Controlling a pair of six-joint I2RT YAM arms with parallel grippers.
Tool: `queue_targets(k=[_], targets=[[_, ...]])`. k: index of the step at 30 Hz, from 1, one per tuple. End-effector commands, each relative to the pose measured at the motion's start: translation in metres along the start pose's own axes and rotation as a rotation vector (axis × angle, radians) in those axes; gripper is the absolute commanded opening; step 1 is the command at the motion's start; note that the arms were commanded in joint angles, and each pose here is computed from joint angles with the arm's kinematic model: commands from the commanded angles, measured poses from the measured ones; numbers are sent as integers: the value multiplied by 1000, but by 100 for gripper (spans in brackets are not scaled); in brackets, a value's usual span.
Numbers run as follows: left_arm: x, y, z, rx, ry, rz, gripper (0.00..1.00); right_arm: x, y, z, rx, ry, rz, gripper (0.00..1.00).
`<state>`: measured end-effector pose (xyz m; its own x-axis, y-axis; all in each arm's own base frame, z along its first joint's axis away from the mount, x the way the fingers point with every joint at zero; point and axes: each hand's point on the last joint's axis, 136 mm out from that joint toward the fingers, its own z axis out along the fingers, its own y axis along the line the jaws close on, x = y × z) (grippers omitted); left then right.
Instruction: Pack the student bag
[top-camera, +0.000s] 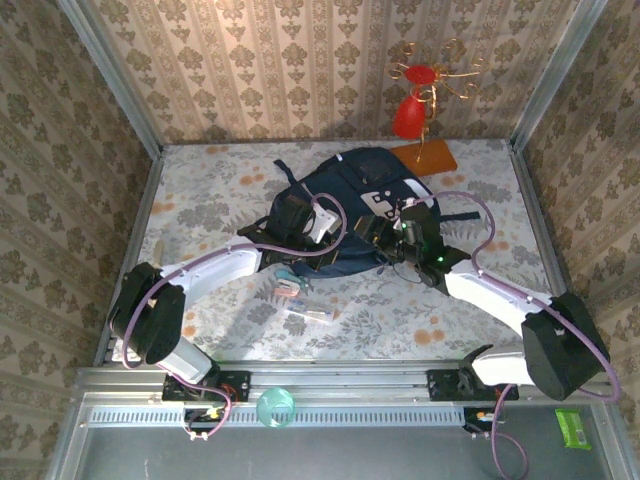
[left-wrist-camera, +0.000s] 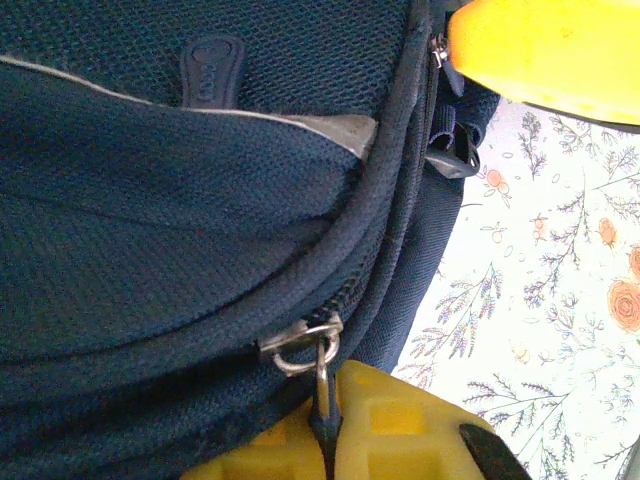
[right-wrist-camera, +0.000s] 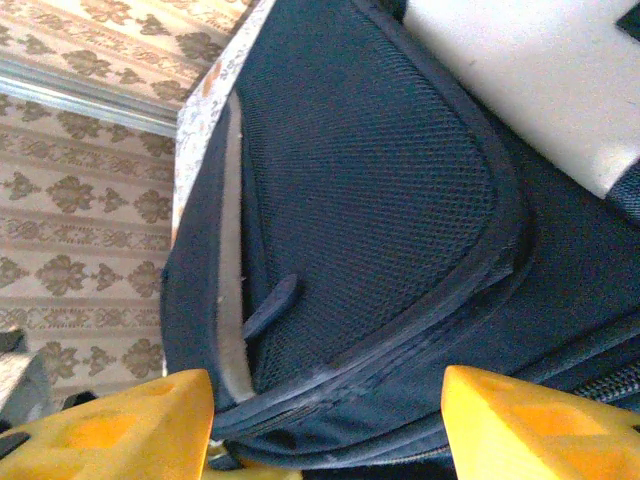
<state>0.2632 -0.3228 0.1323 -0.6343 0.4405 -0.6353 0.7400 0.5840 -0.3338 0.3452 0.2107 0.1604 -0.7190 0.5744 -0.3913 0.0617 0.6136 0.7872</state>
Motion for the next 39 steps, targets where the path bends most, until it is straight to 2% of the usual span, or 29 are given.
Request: queue_targets(k=[1,6,10,15,20,30,39], targets=[[-24,-23,-4,71,-77,99,0,-6,2,9,16,-30,51,63],[-21,-22,-3,62,-70,117,0,-8,1,26,19,-46,98,60],[-16,-19,-2,42,-52,129,0,-14,3,36,13,-64,121,51],[-9,-8,-1,-14,-20,155,0,-26,0,33,37,-136,128,22],[-6,8,-6,-109,9,181,0,-37,4,20,44,-175,92,0],[-21,49,-46,-281,-45,150,0,-52,-12,-19,100,-202,13,0],[-27,72,-68,-372,-52,128,0,-55,-16,-31,145,-178,-100,0]])
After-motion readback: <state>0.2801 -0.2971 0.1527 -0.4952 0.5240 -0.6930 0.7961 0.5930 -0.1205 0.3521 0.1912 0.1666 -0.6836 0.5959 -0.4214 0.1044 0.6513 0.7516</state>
